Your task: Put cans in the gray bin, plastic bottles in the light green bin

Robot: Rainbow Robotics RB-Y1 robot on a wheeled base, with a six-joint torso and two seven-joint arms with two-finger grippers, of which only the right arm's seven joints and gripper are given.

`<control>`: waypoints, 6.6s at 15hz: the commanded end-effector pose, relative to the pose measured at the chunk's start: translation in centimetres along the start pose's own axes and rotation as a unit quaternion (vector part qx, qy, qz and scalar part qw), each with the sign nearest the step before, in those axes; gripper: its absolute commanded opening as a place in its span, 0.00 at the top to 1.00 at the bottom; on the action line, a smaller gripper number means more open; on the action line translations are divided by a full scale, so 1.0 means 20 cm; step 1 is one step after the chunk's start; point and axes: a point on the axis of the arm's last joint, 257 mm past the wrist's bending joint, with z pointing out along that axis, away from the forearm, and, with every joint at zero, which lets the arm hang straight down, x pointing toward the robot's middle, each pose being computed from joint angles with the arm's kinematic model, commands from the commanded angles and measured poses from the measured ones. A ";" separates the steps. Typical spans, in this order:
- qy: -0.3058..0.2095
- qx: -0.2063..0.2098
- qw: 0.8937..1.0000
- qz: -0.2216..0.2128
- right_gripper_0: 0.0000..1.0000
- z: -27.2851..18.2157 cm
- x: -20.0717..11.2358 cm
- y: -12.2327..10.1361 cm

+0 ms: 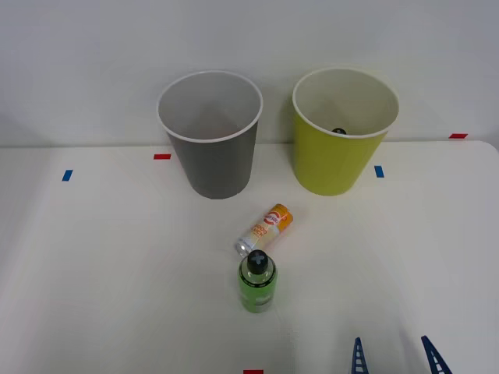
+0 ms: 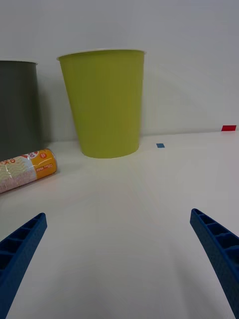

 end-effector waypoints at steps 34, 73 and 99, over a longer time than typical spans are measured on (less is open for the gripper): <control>-0.052 -0.292 0.953 0.071 0.00 0.35 -0.15 0.86; -0.069 -0.335 0.939 0.037 1.00 0.58 -0.22 1.04; -0.153 -0.226 0.936 0.220 1.00 0.99 -1.31 0.72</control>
